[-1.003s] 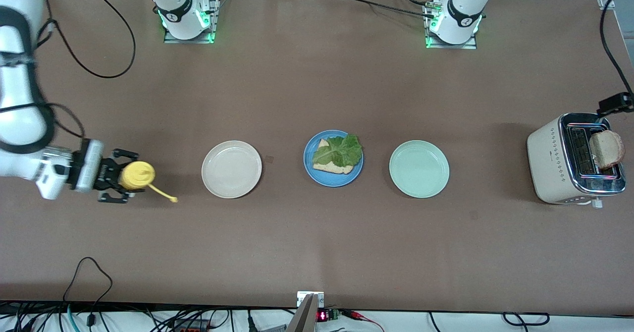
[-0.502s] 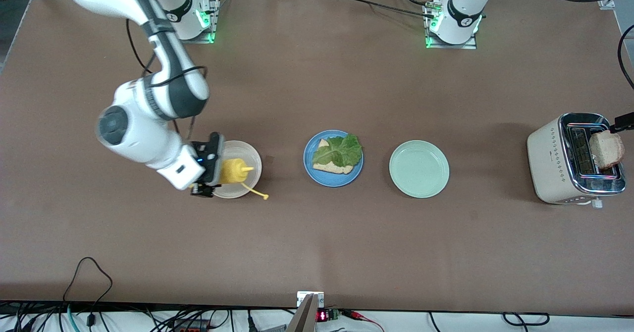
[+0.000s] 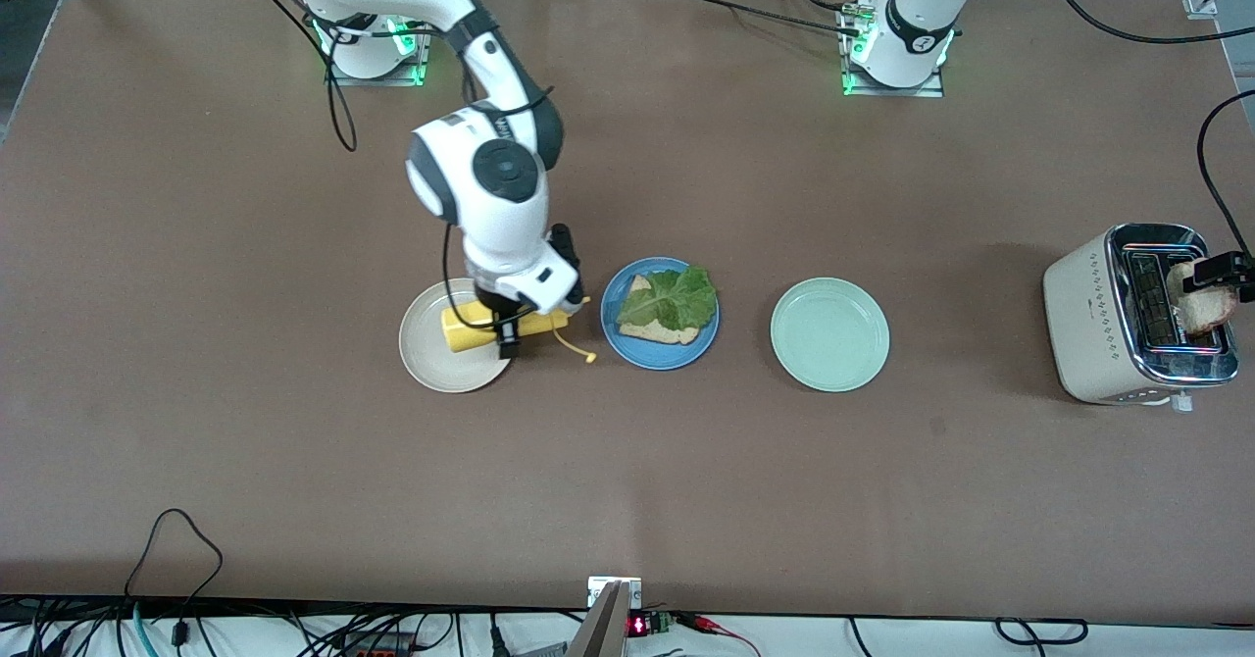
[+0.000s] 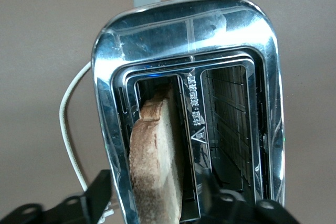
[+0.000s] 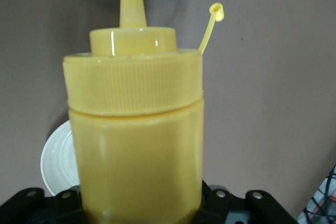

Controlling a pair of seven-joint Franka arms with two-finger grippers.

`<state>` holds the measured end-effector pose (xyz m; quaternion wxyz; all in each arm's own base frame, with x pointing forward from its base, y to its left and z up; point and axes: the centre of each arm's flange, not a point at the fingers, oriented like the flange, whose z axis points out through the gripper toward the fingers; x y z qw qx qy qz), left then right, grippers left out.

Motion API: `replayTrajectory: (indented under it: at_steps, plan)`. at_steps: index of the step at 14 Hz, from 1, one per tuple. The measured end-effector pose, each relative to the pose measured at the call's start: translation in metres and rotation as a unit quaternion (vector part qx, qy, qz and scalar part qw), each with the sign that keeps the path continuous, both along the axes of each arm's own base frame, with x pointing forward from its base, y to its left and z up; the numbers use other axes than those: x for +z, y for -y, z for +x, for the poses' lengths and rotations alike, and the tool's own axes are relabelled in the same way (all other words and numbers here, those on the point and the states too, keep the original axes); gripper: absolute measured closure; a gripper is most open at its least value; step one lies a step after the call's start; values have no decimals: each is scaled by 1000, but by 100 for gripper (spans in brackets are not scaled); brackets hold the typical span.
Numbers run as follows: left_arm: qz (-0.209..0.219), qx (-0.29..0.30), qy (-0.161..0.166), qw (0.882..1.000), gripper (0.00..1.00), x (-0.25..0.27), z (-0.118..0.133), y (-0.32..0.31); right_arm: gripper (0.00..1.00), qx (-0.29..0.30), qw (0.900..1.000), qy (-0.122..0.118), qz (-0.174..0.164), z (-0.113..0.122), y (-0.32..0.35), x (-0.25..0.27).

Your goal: Make sandwich in blue plate with both arms

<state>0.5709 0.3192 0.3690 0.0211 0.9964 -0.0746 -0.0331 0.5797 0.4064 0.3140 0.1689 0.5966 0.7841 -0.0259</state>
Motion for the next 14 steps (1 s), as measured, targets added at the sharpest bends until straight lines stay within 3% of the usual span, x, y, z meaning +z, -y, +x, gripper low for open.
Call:
replayTrajectory:
  at_steps: [5,6,10,14]
  plan:
    - [0,2,5,1000,82,5,0,-3,49,9,997,45,-63,-14,-67,-31]
    - [1,1,7,1000,86,8,1,-1,49,8,996,52,-72,-14,-71,-40]
    - [0,0,7,1000,87,40,0,3,49,7,991,73,-109,-2,-69,-65]
    - [-6,2,-4,1000,87,83,-12,19,49,12,990,83,-118,-2,-76,-69]
